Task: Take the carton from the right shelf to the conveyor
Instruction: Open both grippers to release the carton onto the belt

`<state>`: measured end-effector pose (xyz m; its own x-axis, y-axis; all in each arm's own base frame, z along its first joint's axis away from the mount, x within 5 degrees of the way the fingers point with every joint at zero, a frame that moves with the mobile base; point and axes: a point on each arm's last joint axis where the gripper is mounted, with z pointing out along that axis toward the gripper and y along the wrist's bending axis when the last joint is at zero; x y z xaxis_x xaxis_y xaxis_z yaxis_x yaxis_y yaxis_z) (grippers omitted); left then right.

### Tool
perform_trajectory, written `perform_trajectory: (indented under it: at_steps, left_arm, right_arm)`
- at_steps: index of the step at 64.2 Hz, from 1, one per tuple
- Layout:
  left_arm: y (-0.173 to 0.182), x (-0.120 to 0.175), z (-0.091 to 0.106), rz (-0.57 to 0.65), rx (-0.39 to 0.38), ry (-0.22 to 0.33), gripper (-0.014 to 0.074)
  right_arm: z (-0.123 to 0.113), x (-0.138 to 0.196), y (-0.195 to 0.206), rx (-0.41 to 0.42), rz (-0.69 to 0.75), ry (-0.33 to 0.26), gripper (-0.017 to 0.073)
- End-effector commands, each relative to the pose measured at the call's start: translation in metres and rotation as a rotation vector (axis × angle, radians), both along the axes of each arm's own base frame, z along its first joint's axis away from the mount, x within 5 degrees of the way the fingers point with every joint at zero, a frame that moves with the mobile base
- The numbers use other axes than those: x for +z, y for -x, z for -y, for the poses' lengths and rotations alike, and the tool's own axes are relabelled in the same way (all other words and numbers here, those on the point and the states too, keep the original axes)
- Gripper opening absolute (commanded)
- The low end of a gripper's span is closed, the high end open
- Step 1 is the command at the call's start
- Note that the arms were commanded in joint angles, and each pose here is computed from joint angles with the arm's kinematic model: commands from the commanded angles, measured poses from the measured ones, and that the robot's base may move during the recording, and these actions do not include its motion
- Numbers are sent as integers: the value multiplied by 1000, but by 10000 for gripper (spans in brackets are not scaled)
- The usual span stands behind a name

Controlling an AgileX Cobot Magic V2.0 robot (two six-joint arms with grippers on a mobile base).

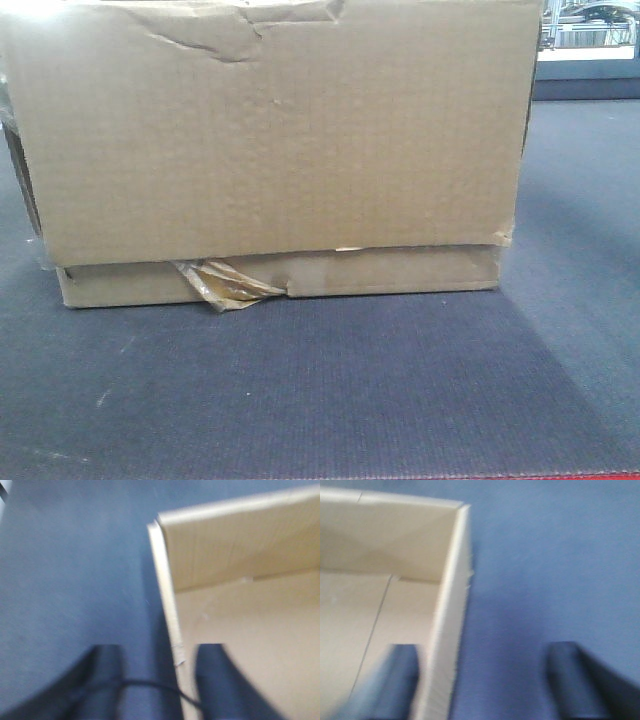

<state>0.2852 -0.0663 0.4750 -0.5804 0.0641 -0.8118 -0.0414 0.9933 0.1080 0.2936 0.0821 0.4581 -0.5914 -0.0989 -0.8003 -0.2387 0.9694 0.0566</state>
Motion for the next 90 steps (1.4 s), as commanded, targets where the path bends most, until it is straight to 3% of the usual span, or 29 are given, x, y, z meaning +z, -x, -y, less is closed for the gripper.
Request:
perform_trajectory:
  at_steps: [1,5,8,16,28,35,46,63,81,90]
  left_arm:
    - [20,5,-8,68,-18,-6,41]
    - [32,1,-13,93,-30,-4,-34]
    - [42,-3,-18,126,-37,2,-24]
    - [60,-33,-33,154,-33,41,-17]
    - [85,-97,-59,143,35,120,-17]
    - [103,-133,-67,116,61,120,-17]
    - [134,-166,-67,152,35,126,-17]
    - [185,-178,-70,310,13,124,-17]
    - [225,-158,-73,559,-10,114,-17]
    - [233,-155,-73,605,-13,117,-17]
  right_arm:
    - [23,10,19,-57,52,12,113]
    - [34,8,29,-90,68,9,-8]
    - [41,2,37,-110,73,9,-89]
    - [52,-24,54,-144,69,11,-75]
    - [56,-81,83,-146,65,19,-75]
    - [59,-110,105,-145,95,13,-75]
    - [63,-140,138,-145,173,-3,-75]
    - [70,-156,191,-144,355,-33,-75]
    - [76,-129,243,-134,695,-67,-75]
    - [77,-127,251,-135,739,-75,-75]
